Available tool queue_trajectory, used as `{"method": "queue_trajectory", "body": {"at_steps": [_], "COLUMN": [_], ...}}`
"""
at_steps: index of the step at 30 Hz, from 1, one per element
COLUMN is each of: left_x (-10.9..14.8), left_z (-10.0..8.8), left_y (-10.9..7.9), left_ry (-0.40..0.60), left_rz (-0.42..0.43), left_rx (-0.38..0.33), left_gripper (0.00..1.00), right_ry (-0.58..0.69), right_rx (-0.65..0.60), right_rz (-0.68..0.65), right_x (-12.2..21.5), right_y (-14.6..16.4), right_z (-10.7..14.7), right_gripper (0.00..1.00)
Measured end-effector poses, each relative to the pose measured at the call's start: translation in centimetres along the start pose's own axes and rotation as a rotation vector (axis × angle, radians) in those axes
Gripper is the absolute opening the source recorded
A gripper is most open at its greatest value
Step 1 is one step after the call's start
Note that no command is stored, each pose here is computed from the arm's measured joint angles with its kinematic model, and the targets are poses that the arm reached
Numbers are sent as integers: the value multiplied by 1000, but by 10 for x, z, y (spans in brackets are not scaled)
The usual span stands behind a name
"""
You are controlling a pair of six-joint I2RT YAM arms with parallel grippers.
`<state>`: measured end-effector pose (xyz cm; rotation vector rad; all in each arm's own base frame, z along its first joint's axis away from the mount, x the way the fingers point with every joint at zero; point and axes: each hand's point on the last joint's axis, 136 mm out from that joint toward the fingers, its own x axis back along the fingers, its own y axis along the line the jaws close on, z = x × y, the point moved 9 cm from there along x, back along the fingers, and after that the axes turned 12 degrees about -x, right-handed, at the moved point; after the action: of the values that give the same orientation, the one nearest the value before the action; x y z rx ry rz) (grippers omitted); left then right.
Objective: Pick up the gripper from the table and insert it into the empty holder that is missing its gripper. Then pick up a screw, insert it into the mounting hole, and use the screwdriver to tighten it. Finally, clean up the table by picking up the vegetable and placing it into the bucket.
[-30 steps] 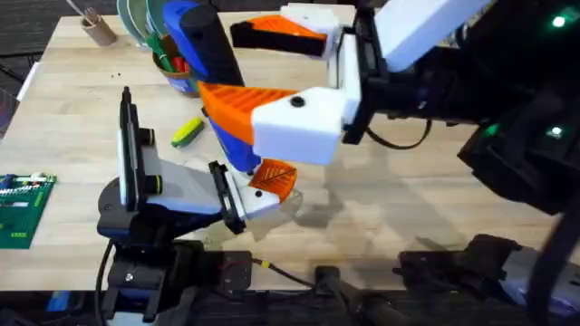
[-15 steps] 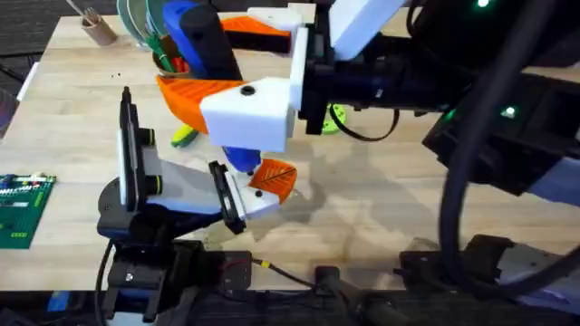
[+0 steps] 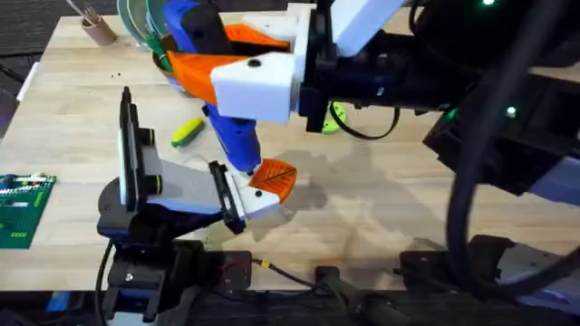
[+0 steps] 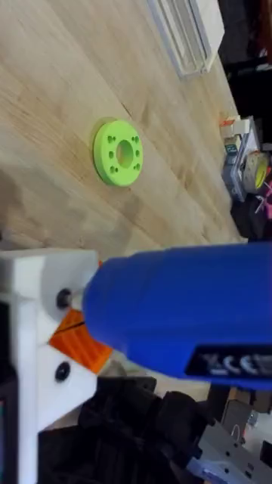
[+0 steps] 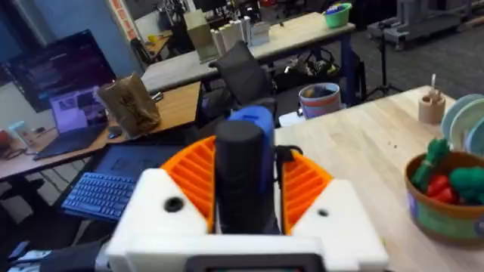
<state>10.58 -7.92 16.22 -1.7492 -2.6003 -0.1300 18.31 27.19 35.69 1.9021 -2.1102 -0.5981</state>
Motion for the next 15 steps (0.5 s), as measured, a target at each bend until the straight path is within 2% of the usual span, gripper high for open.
{"method": "queue_trajectory", "body": {"at_steps": [3,5,6,15], "left_x": [0,0,0,0], "left_z": [0,0,0,0], "left_y": [0,0,0,0], "left_ry": [0,-1,-1,-1], "left_rz": [0,3,5,4], "left_rx": [0,0,1,0], "left_gripper": [4,4,4,4], "right_ry": [-13,-16,-16,-32], "right_rx": [15,30,36,65], "right_rz": [-10,-10,-9,-21], "right_x": [0,0,0,-3], "right_y": [2,2,2,1], "right_z": [-2,-3,-2,-4], "right_gripper": [301,62,26,27]}}
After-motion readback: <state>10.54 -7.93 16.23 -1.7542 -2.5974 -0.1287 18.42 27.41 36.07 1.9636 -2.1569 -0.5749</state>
